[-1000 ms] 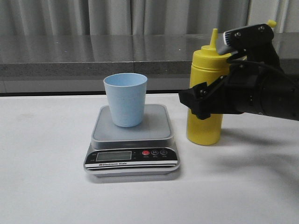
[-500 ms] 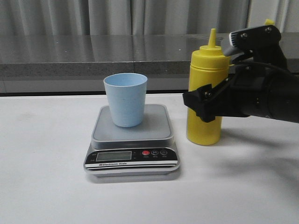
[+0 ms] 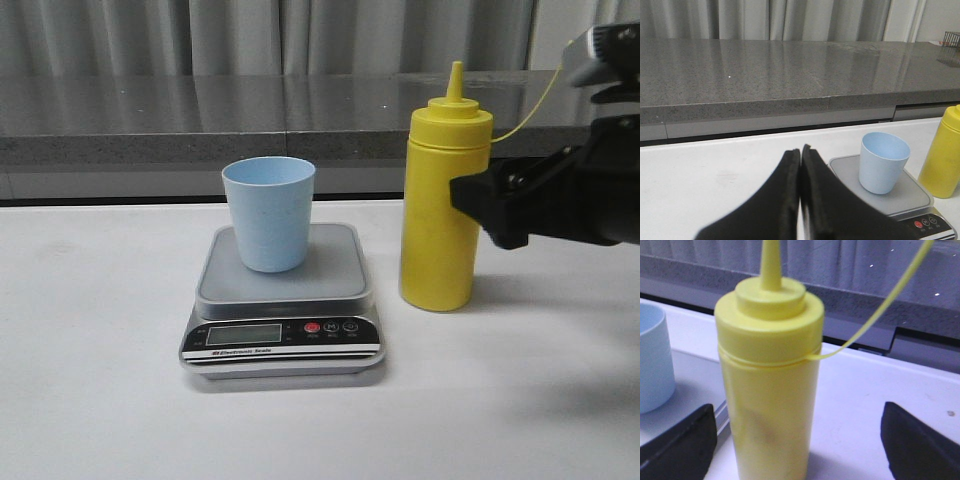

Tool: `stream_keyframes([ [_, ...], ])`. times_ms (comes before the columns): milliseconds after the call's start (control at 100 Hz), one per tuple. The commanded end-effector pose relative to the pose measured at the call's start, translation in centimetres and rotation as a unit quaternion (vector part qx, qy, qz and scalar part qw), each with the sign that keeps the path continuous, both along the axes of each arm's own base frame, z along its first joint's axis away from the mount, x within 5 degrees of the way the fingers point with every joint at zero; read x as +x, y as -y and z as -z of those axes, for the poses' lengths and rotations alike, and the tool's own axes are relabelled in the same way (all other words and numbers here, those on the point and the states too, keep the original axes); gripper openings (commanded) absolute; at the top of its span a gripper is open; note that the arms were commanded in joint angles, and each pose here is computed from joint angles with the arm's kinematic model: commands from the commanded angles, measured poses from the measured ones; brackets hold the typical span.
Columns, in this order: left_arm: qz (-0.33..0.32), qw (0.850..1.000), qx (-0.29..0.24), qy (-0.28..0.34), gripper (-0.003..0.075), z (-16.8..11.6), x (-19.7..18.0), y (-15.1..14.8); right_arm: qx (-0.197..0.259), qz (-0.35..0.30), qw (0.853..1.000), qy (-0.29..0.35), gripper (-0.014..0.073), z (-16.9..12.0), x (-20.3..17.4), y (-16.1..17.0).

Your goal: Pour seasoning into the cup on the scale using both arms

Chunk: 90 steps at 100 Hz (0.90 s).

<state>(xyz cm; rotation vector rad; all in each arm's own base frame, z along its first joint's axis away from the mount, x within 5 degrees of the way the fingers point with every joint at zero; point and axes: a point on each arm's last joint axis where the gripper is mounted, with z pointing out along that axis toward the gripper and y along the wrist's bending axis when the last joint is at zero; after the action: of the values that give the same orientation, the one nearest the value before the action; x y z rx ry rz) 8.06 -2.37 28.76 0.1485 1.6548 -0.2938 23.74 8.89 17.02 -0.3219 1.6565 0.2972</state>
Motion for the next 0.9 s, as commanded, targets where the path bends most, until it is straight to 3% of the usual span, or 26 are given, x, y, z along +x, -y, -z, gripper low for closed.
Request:
stream_keyframes([
  [0, -0.01, 0.999, -0.014, 0.045, -0.002, -1.5, 0.1, -0.2, 0.037, 0.02, 0.996, 0.079, 0.0655, -3.0, -0.8, 0.7],
  [140, -0.01, 0.999, -0.014, 0.045, -0.002, -1.5, 0.1, -0.2, 0.052, 0.039, 0.993, 0.096, 0.0655, -5.0, -2.3, 1.7],
  [300, -0.01, 0.999, -0.014, 0.045, -0.002, -1.5, 0.1, -0.2, 0.053, 0.053, 0.995, 0.063, 0.0655, -6.6, -3.9, 2.5],
  [480, -0.01, 0.999, -0.014, 0.045, -0.002, -1.5, 0.1, -0.2, 0.03, 0.061, 0.997, 0.038, 0.0655, -8.2, -6.1, 3.4],
  [890, -0.01, 0.999, -0.014, 0.045, -0.002, -1.5, 0.1, -0.2, 0.014, 0.063, 0.996, 0.059, 0.0655, -12.4, -12.2, 5.7],
])
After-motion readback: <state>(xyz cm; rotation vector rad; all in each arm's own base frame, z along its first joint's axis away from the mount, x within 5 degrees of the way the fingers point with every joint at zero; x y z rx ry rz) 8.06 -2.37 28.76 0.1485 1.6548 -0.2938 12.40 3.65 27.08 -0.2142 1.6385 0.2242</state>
